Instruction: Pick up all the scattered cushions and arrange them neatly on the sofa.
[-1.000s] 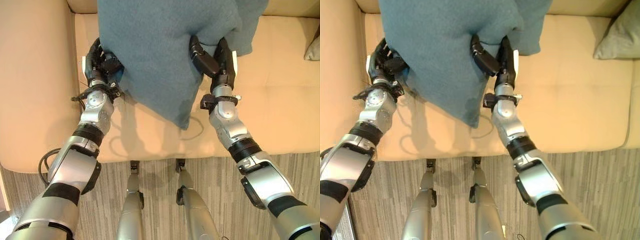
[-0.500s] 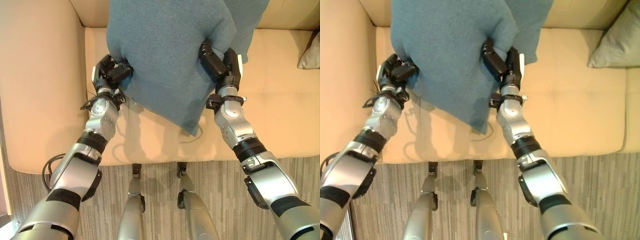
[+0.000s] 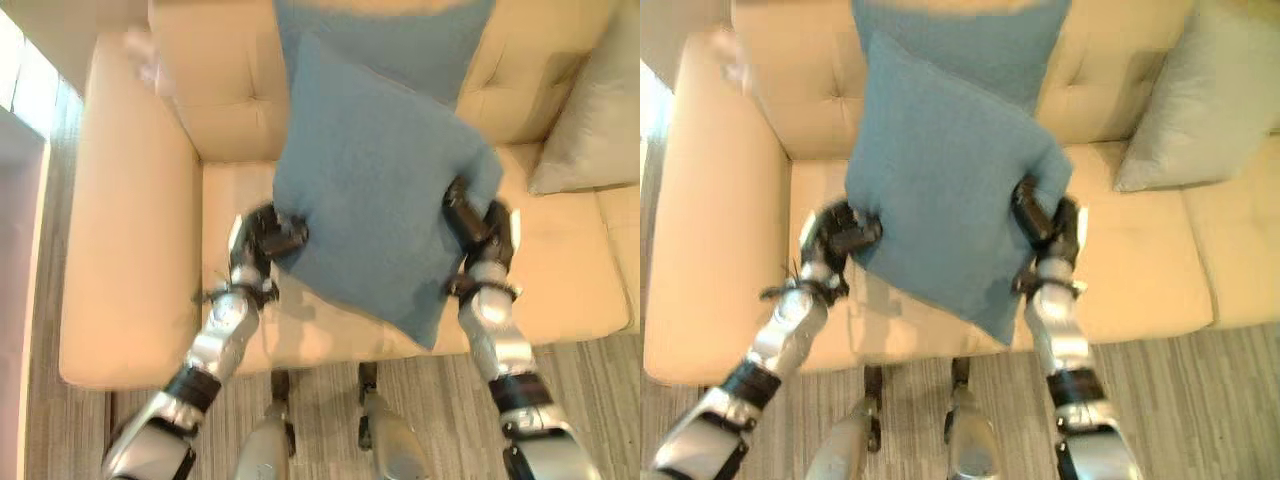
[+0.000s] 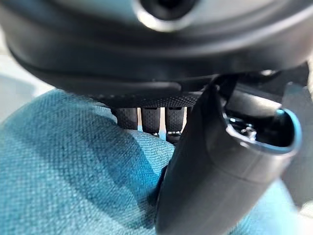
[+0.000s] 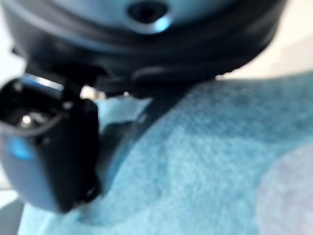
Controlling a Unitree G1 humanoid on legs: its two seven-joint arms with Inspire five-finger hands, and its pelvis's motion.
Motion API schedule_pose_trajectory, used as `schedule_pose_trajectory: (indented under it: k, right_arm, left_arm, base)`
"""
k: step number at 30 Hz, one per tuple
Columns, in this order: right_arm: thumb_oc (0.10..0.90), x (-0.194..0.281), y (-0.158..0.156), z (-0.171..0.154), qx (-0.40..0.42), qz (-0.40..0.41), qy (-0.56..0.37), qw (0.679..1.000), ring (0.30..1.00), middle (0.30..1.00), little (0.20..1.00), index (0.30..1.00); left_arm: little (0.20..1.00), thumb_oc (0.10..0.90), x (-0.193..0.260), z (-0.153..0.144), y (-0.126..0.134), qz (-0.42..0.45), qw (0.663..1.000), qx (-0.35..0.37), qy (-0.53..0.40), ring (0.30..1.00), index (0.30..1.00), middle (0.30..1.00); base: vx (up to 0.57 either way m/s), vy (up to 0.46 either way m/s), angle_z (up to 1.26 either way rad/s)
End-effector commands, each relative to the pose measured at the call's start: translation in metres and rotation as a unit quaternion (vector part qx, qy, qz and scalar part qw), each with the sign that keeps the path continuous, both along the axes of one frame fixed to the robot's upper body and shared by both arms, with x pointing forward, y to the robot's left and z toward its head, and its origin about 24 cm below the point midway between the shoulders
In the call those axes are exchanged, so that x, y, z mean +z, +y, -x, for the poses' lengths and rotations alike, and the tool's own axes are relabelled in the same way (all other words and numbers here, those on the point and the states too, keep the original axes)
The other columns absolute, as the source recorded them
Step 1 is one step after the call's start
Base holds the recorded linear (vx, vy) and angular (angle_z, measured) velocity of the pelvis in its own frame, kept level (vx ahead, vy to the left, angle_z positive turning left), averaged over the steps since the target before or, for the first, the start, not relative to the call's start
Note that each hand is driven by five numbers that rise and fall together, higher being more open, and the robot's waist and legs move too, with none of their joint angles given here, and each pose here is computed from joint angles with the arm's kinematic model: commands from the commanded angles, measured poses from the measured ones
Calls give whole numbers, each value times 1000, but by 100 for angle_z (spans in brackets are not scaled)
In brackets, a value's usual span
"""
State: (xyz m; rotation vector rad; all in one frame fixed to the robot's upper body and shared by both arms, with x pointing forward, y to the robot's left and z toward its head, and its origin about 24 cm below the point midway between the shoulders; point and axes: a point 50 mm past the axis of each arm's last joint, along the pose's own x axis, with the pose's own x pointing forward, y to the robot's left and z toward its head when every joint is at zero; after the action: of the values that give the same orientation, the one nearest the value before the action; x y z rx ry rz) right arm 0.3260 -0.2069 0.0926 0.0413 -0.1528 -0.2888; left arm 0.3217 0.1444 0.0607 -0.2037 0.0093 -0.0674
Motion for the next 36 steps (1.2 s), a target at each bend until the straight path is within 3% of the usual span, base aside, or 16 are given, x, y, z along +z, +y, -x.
schedule_pose_trajectory:
  k: [1, 9, 16, 26, 36]
  right_arm:
    - [400, 69, 54, -1, 136, 60, -169, 974, 300, 300, 300, 300]
    - [400, 31, 39, 15, 133, 80, -108, 982, 300, 300, 300, 300]
    - [400, 6, 32, 25, 146, 108, -59, 982, 300, 300, 300, 300]
    - [400, 4, 37, 18, 154, 146, -47, 976, 300, 300, 300, 300]
    - [400, -10, 32, 35, 142, 130, -32, 981, 300, 300, 300, 300]
  left_arm:
    - [300, 400, 120, 16, -116, -5, 920, -253, -300, 300, 300, 300]
    - [300, 400, 82, 32, -105, -20, 933, -260, -249, 300, 300, 300]
    - [300, 400, 62, 29, -96, -5, 953, -218, -211, 300, 300, 300]
    - [300, 400, 40, 35, -96, -9, 961, -210, -179, 300, 300, 300]
    - [300, 400, 26, 32, -101, -48, 965, -205, -156, 300, 300, 300]
  base:
    - [-503, -266, -40]
    - [-219, -316, -72]
    - [-274, -332, -27]
    - [-355, -41, -64]
    - [-364, -13, -67]
